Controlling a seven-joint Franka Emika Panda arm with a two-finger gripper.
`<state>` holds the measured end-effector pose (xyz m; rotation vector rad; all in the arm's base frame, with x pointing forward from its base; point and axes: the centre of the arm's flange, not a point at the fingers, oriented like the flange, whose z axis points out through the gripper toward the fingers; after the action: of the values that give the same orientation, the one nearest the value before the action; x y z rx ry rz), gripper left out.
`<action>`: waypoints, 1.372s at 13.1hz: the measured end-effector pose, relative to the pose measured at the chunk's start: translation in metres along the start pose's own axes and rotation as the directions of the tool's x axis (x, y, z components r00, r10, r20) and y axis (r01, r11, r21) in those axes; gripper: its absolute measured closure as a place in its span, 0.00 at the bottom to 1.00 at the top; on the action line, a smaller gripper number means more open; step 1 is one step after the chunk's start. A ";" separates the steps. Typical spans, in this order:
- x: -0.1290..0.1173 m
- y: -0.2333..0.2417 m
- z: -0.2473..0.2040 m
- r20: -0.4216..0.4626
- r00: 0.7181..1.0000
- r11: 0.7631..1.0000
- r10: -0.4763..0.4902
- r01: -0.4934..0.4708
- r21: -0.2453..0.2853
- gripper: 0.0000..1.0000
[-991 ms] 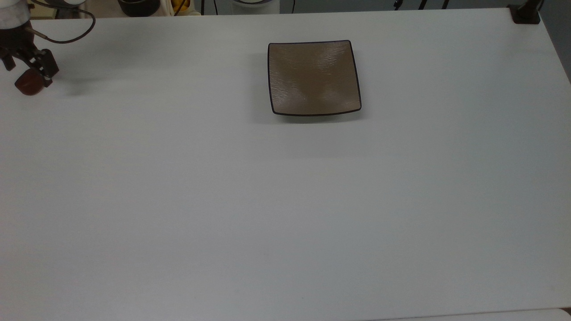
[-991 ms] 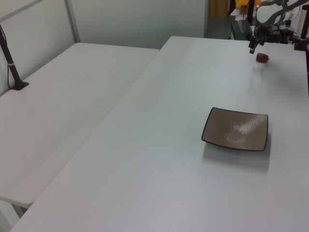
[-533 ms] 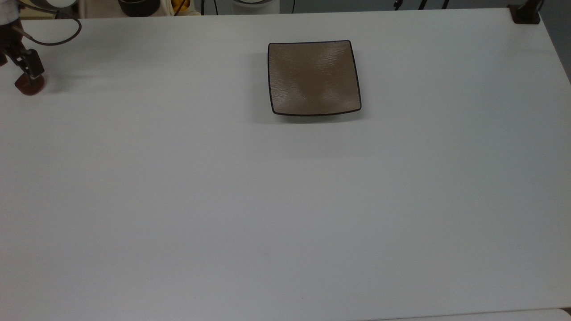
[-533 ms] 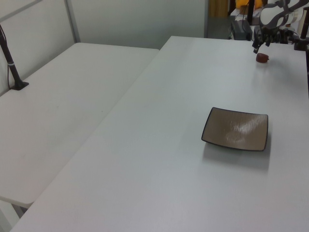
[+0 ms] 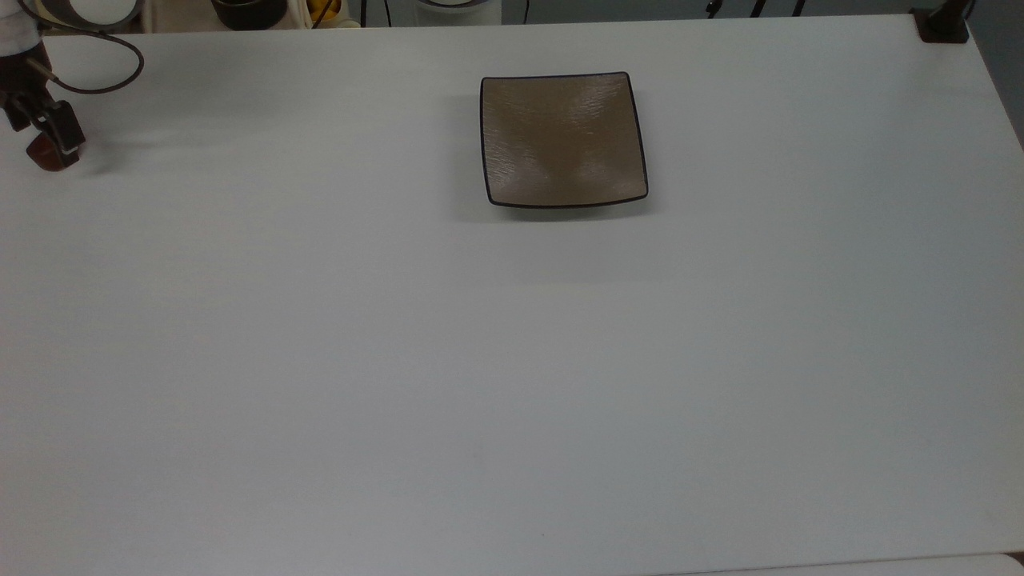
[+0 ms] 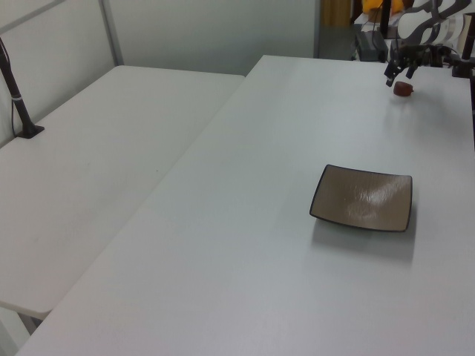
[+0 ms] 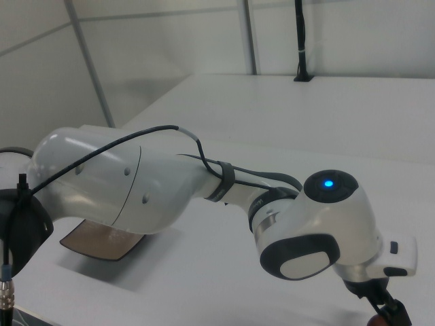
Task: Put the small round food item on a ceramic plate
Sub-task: 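Close the gripper on the dark red food item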
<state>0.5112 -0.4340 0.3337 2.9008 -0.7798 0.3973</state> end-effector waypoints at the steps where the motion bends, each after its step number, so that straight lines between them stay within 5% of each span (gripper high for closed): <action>1: 0.000 0.000 0.003 -0.005 1.000 1.000 0.000 0.000 -0.005 0.00; 4: 0.000 0.001 0.016 -0.026 1.000 1.000 -0.003 0.002 -0.023 0.01; 5: -0.001 0.001 0.018 -0.024 1.000 1.000 -0.003 0.002 -0.024 0.09; 9: -0.002 0.002 0.021 -0.020 1.000 1.000 -0.012 0.012 -0.026 0.63; 11: -0.002 0.004 0.021 -0.020 0.999 0.999 -0.034 0.033 -0.029 0.80; 13: -0.002 0.006 0.020 -0.020 0.998 0.998 -0.055 0.055 -0.031 0.89; 18: 0.003 -0.003 0.005 0.016 0.997 0.997 -0.078 0.078 0.002 0.90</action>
<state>0.5164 -0.4333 0.3300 2.9282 -0.6659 0.3674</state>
